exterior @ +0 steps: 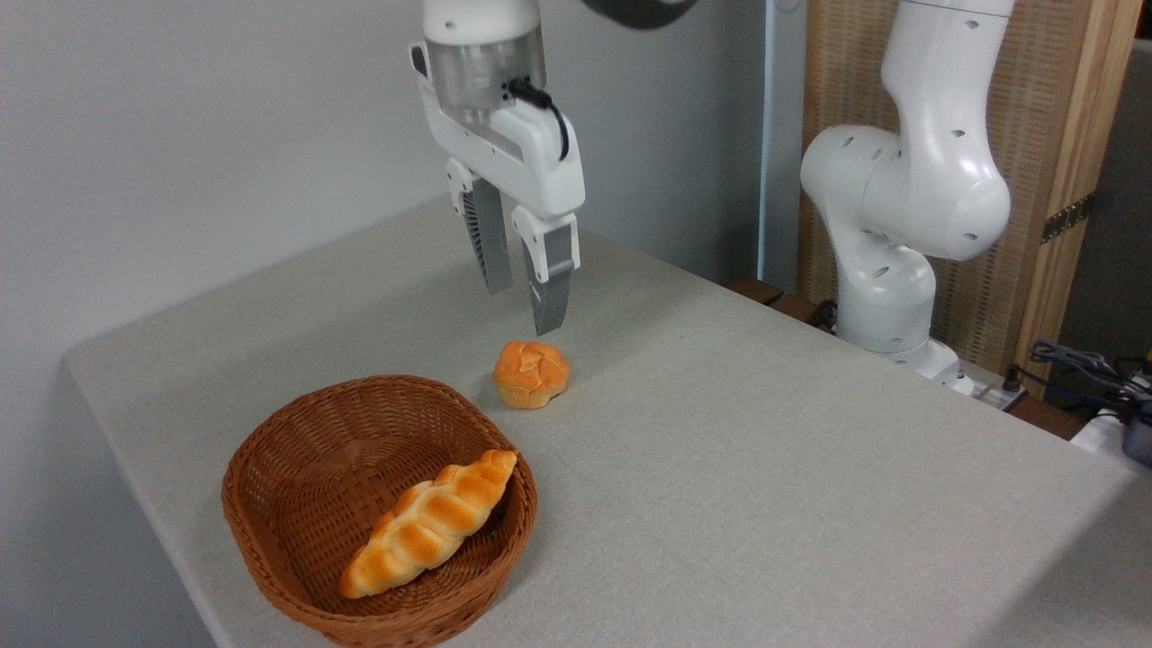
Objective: Put bread into the basket
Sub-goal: 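Move the open gripper over the round orange bun and lower it, then close the gripper around the round orange bun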
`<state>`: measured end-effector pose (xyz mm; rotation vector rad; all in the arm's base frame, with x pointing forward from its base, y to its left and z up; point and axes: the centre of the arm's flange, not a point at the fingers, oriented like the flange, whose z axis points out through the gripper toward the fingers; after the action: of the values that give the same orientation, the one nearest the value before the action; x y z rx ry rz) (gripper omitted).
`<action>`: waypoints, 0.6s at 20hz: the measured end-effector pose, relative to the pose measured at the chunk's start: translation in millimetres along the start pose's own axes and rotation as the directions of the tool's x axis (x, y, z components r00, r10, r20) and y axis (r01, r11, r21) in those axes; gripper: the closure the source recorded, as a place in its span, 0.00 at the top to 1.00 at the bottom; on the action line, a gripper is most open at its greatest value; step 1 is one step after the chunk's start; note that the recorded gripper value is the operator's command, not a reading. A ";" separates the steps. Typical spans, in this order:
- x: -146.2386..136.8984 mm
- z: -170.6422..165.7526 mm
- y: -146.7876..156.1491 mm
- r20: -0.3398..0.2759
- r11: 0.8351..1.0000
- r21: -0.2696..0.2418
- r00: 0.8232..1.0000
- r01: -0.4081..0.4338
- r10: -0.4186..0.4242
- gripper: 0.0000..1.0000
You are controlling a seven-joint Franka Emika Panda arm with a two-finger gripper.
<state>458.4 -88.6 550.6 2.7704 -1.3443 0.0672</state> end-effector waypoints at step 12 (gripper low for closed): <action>11.7 103.6 72.3 -0.026 0.989 0.025 0.989 -0.144 0.145 1.00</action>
<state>410.1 -150.1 450.6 2.6748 -1.5451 0.1284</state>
